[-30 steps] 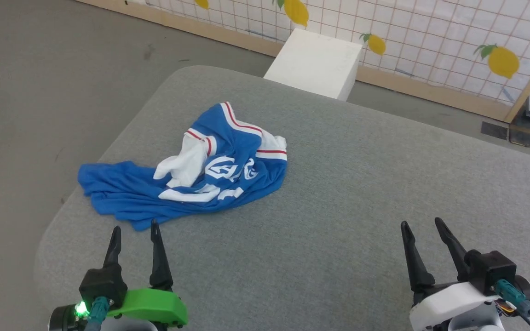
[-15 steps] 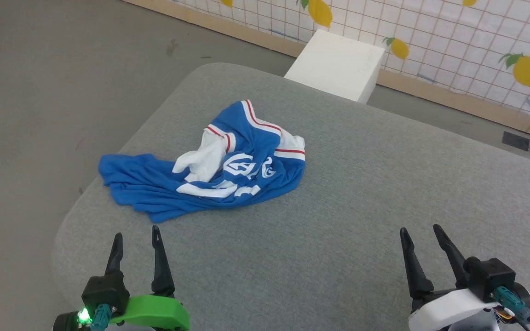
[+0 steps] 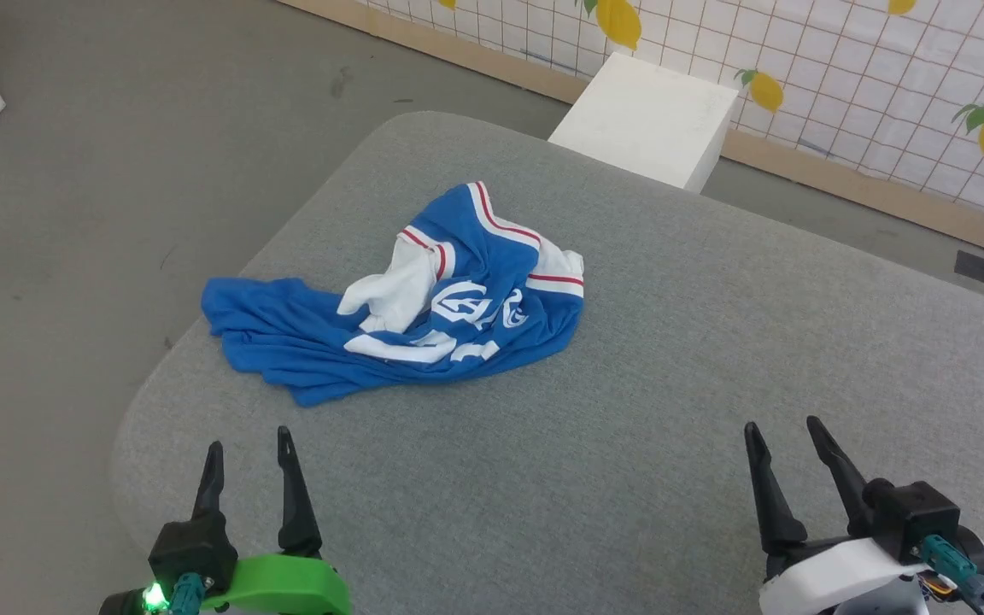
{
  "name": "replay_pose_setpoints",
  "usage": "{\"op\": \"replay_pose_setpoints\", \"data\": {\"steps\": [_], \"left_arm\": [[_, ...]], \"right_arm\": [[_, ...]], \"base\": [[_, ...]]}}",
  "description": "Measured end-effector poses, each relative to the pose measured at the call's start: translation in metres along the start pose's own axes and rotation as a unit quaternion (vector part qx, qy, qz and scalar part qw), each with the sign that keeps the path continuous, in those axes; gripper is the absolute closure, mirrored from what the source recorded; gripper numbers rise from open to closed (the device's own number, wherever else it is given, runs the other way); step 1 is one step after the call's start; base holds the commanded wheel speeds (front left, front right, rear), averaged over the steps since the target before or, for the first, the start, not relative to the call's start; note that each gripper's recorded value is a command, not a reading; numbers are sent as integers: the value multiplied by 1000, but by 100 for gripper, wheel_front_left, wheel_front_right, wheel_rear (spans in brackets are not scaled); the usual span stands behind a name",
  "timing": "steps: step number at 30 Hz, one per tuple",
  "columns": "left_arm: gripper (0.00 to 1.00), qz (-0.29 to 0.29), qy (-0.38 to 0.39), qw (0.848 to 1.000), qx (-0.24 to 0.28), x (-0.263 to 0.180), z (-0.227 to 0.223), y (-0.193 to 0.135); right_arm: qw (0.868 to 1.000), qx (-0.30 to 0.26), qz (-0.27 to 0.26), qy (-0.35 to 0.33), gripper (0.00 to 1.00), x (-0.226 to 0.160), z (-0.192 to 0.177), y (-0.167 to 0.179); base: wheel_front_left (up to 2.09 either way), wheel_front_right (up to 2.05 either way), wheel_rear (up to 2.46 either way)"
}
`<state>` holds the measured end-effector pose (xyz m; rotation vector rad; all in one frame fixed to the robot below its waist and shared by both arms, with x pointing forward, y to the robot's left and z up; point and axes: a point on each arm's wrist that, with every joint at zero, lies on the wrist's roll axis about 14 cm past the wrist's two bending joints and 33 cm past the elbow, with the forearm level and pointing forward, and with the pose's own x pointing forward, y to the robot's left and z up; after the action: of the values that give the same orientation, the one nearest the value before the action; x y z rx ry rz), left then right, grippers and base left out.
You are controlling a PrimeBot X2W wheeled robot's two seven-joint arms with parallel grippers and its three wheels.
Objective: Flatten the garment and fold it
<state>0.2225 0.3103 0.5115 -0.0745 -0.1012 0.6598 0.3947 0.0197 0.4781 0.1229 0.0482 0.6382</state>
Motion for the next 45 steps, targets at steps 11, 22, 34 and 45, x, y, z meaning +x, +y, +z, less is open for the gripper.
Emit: {"op": "replay_pose_setpoints", "data": {"steps": [11, 22, 34, 45], "left_arm": [[0, -52, 9, 999, 6, 24, -5, -13], [0, -172, 105, 980, -5, 142, 14, -77], [0, -179, 454, 872, 24, 129, -129, -114], [100, -182, 446, 876, 33, 128, -156, -125]], "right_arm": [[1000, -9, -6, -2, 0, 3, 3, -7], [998, -31, -55, 5, 0, 11, 4, -50], [990, -22, -130, 49, 0, -7, -32, -106], [988, -14, -142, 67, 0, -9, -47, -116]], "base": [[0, 0, 0], [0, 0, 0], [0, 0, 0], [0, 0, 0]]}}
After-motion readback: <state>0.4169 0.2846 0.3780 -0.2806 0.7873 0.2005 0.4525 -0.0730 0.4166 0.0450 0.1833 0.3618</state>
